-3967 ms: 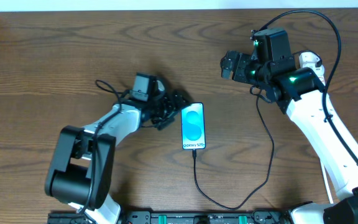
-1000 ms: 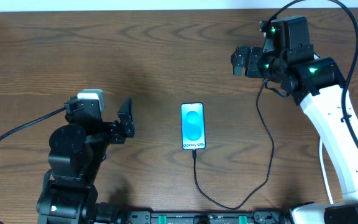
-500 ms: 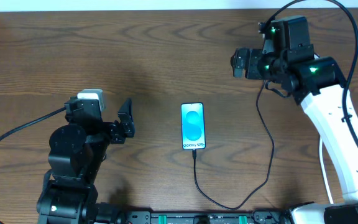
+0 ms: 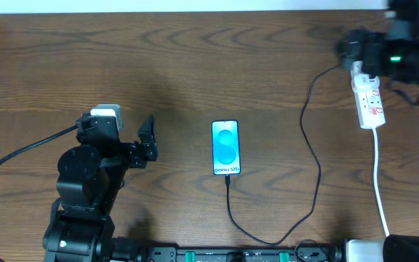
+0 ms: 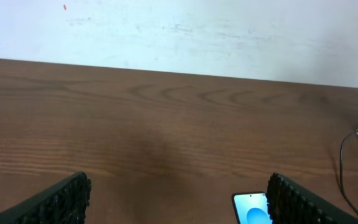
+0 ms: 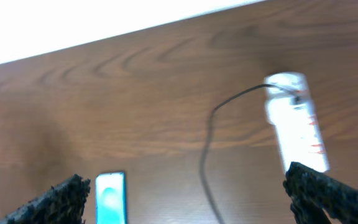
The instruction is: Plug charger to phone and switch on socket
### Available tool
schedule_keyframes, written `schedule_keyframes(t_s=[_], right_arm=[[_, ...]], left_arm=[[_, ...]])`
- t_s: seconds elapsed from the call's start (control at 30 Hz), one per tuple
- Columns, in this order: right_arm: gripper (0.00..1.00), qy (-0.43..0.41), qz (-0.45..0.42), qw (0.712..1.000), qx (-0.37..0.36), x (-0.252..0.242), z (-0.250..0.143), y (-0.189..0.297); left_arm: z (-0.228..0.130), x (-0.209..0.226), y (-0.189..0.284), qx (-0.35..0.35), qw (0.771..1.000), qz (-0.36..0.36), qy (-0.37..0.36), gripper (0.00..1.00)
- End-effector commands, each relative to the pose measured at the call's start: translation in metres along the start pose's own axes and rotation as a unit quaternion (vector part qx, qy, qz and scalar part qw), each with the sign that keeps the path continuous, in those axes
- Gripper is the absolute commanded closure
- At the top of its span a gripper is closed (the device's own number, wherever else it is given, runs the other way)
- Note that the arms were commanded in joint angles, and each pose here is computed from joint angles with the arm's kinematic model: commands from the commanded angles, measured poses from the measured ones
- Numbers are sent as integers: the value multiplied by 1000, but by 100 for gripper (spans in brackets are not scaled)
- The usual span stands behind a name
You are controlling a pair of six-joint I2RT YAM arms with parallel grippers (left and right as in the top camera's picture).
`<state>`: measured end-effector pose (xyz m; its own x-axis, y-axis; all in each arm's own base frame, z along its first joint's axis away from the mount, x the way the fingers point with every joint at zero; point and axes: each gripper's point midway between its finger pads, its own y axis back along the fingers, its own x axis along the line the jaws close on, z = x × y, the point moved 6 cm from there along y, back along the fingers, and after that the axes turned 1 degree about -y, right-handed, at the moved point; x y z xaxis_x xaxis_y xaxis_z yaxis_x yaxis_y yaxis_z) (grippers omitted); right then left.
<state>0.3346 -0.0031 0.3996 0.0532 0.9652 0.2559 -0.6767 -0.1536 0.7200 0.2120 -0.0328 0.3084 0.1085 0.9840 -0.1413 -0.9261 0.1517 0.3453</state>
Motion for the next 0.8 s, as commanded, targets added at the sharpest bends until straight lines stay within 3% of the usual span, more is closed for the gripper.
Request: schedule_keyframes(t_s=[0.0, 0.33, 0.77], right_arm=[[1, 9, -7, 1000, -23, -26, 8, 22], [1, -66, -9, 998, 16, -125, 12, -11], [6, -65, 64, 985, 149, -184, -19, -147]], left_arm=[[3, 2, 1, -7, 1000, 7, -8, 10], [3, 2, 1, -7, 1000, 7, -8, 10], [3, 2, 1, -7, 1000, 7, -8, 10]])
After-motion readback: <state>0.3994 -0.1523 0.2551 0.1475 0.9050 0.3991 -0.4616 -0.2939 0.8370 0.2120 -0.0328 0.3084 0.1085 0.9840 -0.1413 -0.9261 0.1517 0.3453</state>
